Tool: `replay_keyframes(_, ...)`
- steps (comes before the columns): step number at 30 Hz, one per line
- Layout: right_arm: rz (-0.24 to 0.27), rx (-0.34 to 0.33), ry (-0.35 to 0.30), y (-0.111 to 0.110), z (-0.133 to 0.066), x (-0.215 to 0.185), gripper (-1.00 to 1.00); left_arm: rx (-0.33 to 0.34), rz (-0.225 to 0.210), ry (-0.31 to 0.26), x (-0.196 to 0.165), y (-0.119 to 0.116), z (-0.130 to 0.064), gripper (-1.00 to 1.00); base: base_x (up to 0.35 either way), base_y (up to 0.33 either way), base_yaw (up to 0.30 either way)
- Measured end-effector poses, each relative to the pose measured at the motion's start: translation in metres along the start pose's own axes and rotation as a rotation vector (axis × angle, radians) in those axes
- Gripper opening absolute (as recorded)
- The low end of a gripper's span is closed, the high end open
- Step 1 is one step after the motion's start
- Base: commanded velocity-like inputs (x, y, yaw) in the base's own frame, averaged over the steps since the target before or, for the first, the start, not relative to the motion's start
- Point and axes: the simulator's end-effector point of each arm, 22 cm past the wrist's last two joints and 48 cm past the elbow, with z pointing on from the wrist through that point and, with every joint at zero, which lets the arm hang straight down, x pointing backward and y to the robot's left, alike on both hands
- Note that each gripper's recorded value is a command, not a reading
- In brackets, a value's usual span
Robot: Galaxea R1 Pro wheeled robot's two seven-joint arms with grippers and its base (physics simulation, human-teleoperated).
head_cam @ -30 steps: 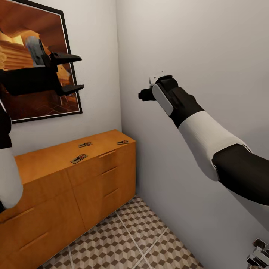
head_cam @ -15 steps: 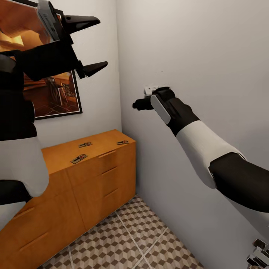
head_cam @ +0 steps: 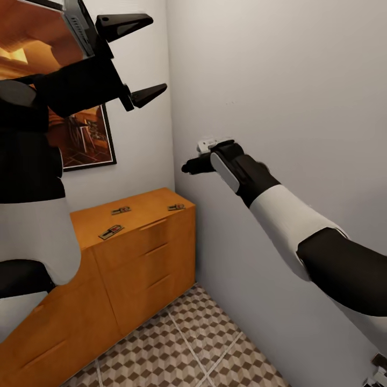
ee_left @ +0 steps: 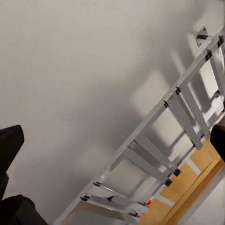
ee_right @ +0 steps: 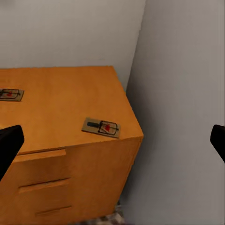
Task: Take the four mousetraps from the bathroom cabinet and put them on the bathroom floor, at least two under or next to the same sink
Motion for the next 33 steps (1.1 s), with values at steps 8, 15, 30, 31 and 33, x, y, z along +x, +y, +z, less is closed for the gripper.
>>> replay_keyframes(8, -0.082, 0.012, 0.104, 0.009, 0.006, 0.032, 1.00, -0.011, -0.011, 0.001, 0.002, 0.007, -0.001, 1.00, 0.332, 0.000, 0.000)
replay_keyframes(15, -0.139, 0.022, 0.186, 0.016, 0.007, 0.053, 1.00, -0.016, -0.015, 0.002, 0.003, 0.010, -0.001, 1.00, 0.254, 0.000, 0.000)
replay_keyframes(30, -0.406, -0.045, 0.288, 0.055, 0.015, 0.102, 1.00, -0.017, -0.020, 0.006, 0.005, 0.013, 0.000, 1.00, 0.020, 0.000, 0.000)
replay_keyframes(31, -0.409, -0.061, 0.292, 0.059, 0.014, 0.104, 1.00, -0.018, -0.021, 0.006, 0.005, 0.014, 0.000, 1.00, 0.000, 0.000, 0.000)
replay_keyframes(33, -0.434, -0.137, 0.310, 0.076, 0.012, 0.113, 1.00, -0.020, -0.027, 0.005, 0.006, 0.017, -0.001, 1.00, 0.000, 0.000, 0.000)
